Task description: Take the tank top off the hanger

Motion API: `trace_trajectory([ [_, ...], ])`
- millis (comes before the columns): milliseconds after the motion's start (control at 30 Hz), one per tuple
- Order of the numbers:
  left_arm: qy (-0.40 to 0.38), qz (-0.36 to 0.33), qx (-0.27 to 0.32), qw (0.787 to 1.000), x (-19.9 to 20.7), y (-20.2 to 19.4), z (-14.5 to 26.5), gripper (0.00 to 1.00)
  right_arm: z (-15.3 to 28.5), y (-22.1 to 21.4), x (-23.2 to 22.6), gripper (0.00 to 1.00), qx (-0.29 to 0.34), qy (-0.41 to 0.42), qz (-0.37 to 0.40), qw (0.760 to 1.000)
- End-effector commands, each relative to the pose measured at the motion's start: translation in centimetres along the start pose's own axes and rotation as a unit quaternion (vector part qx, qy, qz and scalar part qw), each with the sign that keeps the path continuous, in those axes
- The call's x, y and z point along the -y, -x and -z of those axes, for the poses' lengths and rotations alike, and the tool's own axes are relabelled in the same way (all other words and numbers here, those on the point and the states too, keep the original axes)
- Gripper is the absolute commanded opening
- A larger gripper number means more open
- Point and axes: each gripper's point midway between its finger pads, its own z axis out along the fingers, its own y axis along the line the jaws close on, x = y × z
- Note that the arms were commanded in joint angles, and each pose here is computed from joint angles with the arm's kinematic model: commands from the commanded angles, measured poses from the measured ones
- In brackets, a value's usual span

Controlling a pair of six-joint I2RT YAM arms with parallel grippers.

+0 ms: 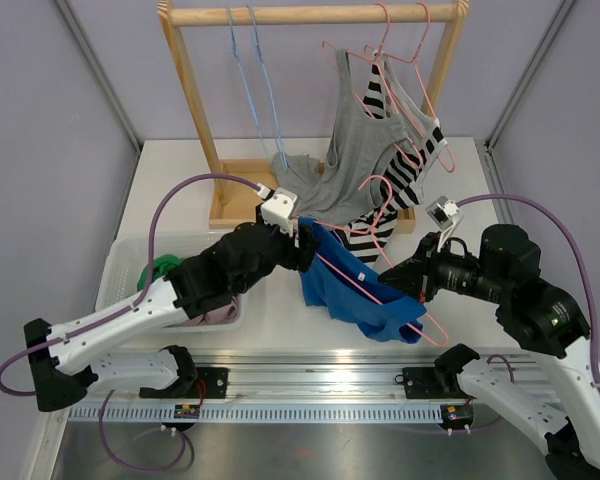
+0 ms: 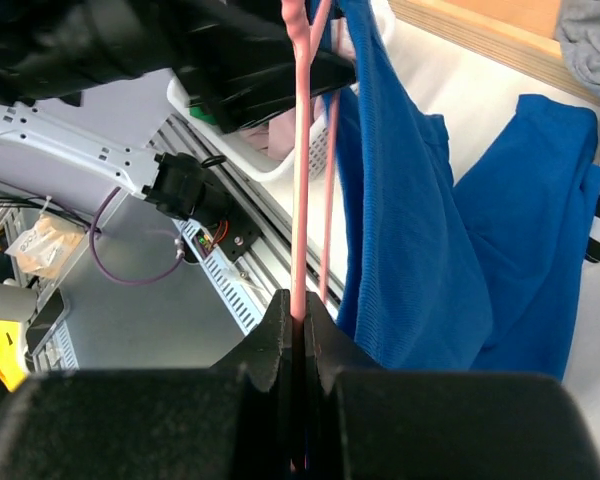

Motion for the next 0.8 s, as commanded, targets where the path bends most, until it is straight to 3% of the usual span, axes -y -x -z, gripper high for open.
trace_trajectory([
  [0, 0.061, 0.006, 0.063, 0.996, -1.5, 3.8, -0.5, 0.65, 0.7, 2.2, -2.3, 0.0, 0.039, 0.045, 0.026, 0.998],
  [33, 0.063, 0.006, 0.061, 0.996, -1.6, 3.7, -0.6, 0.47, 0.8, 2.2, -2.0, 0.0, 0.041, 0.038, 0.027, 0.998],
  [167, 0.071, 0.009, 0.061, 0.996, -1.9, 3.4, -0.6, 0.15, 0.8, 1.6, -1.1, 0.0, 0.033, 0.016, 0.032, 0.999],
  [300, 0.148, 0.028, 0.074, 0.986, -4.8, 3.8, 0.8, 0.0, 0.4, 0.2, 0.4, 0.0, 0.011, -0.007, 0.042, 0.999],
  [533, 0.321, 0.09, 0.06, 0.941, -12.2, 2.1, 4.6, 0.0, 1.4, -2.5, -1.2, 0.0, -0.015, 0.06, 0.092, 0.994],
  [633, 0.345, 0.118, 0.045, 0.93, -14.3, 1.1, 5.2, 0.0, 2.1, -2.4, -2.0, 0.0, 0.001, 0.079, 0.118, 0.99],
  [767, 0.326, 0.137, 0.031, 0.935, -14.5, 0.3, 5.2, 0.0, 3.3, -1.5, -2.6, 0.0, 0.046, 0.081, 0.163, 0.982],
])
